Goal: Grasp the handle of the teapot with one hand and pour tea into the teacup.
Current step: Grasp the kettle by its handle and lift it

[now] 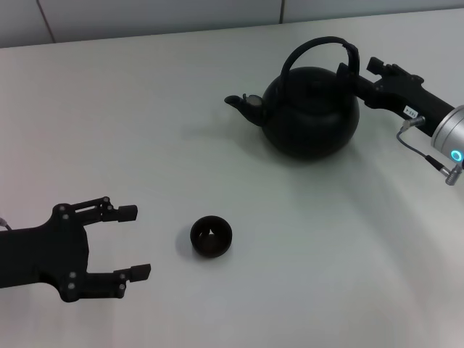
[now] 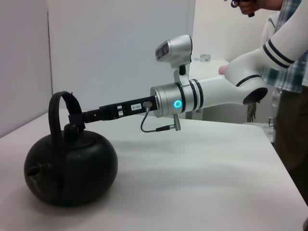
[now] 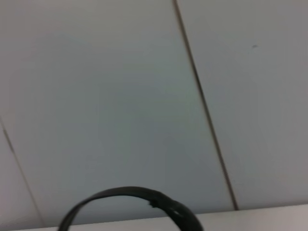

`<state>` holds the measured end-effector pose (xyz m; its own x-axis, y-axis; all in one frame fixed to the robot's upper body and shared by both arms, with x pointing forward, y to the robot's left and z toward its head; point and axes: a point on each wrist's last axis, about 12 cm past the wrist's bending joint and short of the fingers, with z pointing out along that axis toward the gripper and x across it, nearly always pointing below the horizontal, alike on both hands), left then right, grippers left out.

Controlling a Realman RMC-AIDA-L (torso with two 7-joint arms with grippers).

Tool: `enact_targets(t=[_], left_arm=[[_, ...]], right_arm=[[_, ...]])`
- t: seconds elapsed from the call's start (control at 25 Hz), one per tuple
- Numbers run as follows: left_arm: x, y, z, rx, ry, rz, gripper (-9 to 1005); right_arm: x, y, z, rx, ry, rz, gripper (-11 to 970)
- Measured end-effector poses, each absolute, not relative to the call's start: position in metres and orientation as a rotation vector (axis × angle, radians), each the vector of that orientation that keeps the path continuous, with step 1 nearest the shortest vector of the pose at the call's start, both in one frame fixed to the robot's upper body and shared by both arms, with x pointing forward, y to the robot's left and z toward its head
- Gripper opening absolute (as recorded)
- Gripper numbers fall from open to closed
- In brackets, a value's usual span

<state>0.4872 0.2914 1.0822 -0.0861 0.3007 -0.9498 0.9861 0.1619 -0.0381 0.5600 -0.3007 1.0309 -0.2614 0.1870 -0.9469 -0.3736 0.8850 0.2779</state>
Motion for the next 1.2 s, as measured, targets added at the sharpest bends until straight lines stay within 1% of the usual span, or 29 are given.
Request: enact_targets(t=[0.16,0.36,0.68,1.12,1.2], left_arm=[[0.488,0.291,1.082,1.28,1.553,-0.972,832],[0.488,0.29,1.082,1.28,1.552,-0.974,832],[0.486,0.29,1.08,1.275,1.556,-0.976,832],[0.485,0.291,1.08,1.273,1.558,-0.976,833],[0.485,0.291,1.08,1.273,1.559,-0.977,833]], right_arm=[[0.562,-0.304,1.03,-0.087,1.761,0.518,752],[0.563,-0.304,1.031,-0.059,1.753,0.516,724],[0.57,-0.295,1.034,-0.099,1.743,0.523,679],[0.567,-0.296,1.032,-0.136,1.738,0.486,617],[0.567,-0.296,1.032,-0.134,1.739,0.485,540]])
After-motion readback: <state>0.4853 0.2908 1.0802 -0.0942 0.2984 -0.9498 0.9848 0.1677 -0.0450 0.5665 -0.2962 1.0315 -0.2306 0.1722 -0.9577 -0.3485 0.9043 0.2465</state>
